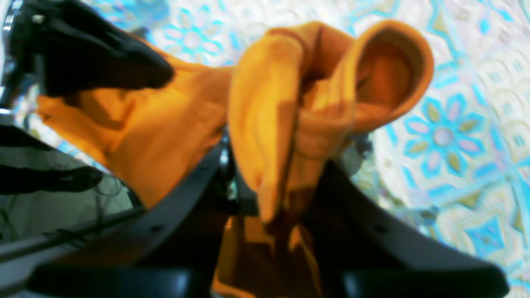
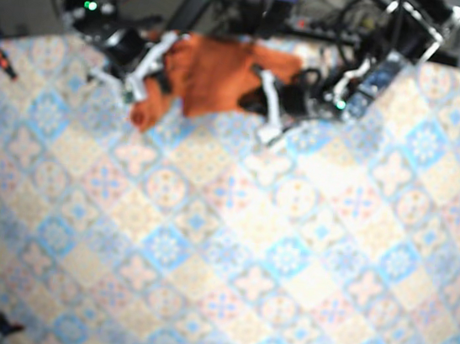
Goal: Fold the T-shirt properly
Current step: 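Grasp the bundled orange shirt with the right gripper beside the left gripper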
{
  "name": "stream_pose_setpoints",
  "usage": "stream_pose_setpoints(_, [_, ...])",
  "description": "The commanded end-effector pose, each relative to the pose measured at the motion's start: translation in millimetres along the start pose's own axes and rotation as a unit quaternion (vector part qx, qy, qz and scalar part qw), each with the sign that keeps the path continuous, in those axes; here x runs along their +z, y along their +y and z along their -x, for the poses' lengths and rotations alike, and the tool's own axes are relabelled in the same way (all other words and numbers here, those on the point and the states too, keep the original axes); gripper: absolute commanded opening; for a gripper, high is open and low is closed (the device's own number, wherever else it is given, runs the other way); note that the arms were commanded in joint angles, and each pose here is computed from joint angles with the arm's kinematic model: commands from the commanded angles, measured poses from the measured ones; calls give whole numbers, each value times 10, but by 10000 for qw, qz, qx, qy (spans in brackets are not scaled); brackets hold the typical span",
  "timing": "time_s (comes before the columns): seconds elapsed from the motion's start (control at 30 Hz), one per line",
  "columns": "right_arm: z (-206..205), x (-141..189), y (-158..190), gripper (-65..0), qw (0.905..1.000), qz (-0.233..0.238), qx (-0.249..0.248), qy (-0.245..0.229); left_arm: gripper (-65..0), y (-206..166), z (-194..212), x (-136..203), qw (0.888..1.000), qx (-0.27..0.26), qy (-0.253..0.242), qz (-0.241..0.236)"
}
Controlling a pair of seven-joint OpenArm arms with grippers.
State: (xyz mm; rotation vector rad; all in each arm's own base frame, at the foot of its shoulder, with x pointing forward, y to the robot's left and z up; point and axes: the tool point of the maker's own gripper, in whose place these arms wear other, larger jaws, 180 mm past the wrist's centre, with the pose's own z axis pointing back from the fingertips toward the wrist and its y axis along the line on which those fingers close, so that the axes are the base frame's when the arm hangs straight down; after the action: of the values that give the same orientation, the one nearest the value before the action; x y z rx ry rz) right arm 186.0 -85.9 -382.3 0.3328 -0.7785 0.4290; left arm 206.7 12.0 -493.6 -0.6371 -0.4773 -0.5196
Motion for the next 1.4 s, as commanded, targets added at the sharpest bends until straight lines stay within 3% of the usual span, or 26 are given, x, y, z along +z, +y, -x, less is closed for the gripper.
stream_pose_setpoints(0.0, [-133, 20, 52, -557, 9995, -113, 60, -272, -650, 590, 605, 172, 9842, -55, 1242, -1259])
stream_pose_setpoints(0.6, [-232, -58, 850, -557, 9890, -1297, 335, -629, -650, 640, 566, 173, 9838, -68, 1230, -1300])
stream_pose_setpoints(1.03, [-539, -163, 905, -558, 9848, -1363, 413, -993, -650, 648, 574, 178, 9836, -66, 1240, -1308])
stream_pose_setpoints(1.37, [-547, -179, 957, -560, 9831, -1463, 507, -980, -650, 644, 582, 178, 9836, -62, 1246, -1305])
